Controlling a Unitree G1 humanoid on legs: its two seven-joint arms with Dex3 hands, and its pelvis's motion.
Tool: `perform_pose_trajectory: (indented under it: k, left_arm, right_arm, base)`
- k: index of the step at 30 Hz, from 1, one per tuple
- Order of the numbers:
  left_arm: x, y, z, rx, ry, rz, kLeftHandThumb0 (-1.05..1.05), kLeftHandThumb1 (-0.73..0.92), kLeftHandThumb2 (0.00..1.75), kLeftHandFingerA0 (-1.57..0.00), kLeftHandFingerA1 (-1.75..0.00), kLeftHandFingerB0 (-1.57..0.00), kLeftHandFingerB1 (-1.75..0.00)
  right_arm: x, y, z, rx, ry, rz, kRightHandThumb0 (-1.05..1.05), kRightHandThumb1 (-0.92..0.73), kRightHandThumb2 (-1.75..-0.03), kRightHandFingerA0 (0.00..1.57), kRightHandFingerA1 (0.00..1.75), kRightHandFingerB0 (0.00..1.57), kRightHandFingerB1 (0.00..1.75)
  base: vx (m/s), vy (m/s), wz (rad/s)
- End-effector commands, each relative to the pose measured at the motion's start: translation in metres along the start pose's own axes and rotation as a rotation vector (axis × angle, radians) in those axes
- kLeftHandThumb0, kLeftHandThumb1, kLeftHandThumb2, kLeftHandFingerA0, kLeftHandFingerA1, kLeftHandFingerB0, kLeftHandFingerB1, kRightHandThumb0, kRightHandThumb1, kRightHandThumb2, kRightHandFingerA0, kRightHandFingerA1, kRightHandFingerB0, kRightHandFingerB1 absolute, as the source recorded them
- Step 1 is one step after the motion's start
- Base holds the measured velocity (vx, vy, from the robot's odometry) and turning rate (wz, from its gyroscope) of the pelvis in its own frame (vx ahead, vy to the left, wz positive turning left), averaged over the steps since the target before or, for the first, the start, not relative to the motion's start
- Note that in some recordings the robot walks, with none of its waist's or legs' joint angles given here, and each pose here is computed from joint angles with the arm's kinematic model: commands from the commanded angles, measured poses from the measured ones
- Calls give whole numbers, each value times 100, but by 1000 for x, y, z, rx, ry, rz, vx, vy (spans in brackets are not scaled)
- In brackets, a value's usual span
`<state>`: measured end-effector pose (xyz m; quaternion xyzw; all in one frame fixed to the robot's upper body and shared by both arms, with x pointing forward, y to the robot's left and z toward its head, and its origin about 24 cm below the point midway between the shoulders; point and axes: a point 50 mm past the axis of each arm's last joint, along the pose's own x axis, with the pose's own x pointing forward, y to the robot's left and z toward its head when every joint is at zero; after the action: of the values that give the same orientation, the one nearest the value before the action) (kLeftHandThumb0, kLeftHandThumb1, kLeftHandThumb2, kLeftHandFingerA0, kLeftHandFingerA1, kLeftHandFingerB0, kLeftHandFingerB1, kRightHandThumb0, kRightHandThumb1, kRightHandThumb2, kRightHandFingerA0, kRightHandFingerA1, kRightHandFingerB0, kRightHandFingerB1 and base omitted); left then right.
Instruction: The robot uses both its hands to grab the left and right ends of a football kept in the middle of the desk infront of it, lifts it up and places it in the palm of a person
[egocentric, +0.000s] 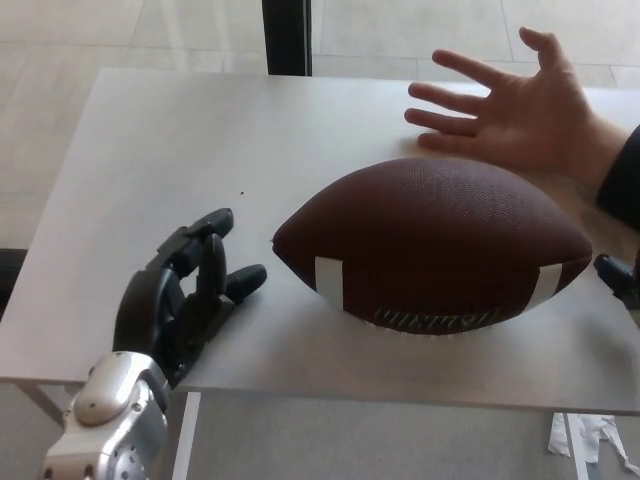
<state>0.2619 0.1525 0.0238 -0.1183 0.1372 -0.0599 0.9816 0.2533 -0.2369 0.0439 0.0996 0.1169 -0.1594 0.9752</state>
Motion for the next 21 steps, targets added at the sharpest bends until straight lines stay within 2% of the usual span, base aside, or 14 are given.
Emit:
perform_pose_trajectory:
  k: [1,8,10,13,14,16,17,19,20,21]
  left_arm:
    - [-1,-6,-10,1,11,26,-89,92,73,-36,-57,-25,-35]
    - [4,-14,-13,-9,7,30,-88,92,75,-35,-60,-24,-36]
    - [5,-16,-13,-12,7,37,-88,92,76,-37,-64,-24,-37]
    - [10,-16,-10,-2,4,33,-88,92,76,-36,-60,-25,-35]
    - [12,-14,-8,2,1,37,-93,79,91,-37,-61,-22,-40]
    - [13,-13,-7,4,0,44,-93,79,91,-37,-61,-22,-40]
    - [14,-12,-6,-3,-2,48,-87,92,77,-39,-60,-25,-35]
    - [15,-11,-5,-11,-6,60,-87,92,76,-39,-60,-25,-35]
    - [19,-8,1,-3,-7,77,-92,81,91,-38,-59,-21,-39]
    - [20,-7,1,-10,-4,82,-93,81,91,-38,-59,-21,-39]
  right_arm:
    - [10,1,9,-120,-47,51,-81,-84,-66,46,46,33,31]
    - [18,2,12,-151,-34,71,-79,-84,-66,42,44,35,31]
    - [17,4,9,-141,-24,71,-78,-84,-65,47,49,36,31]
    - [18,6,7,-148,-37,79,-78,-86,-66,46,49,36,31]
    - [18,8,4,-139,-43,85,-78,-87,-66,46,53,34,31]
    - [17,10,3,-134,-50,90,-78,-87,-66,46,53,34,31]
    - [17,10,2,-117,-49,90,-78,-86,-66,47,53,35,31]
    - [17,13,1,-106,-55,89,-77,-87,-67,48,53,34,30]
    - [16,18,0,-60,-63,77,-76,-87,-67,47,49,35,31]
    - [14,20,-1,-52,-63,76,-78,-87,-67,47,49,34,31]
  base:
    - [0,0,0]
    - [0,0,0]
    - [0,0,0]
    - [0,0,0]
    - [0,0,0]
    - [0,0,0]
    - [0,0,0]
    - [0,0,0]
    - [0,0,0]
    - [0,0,0]
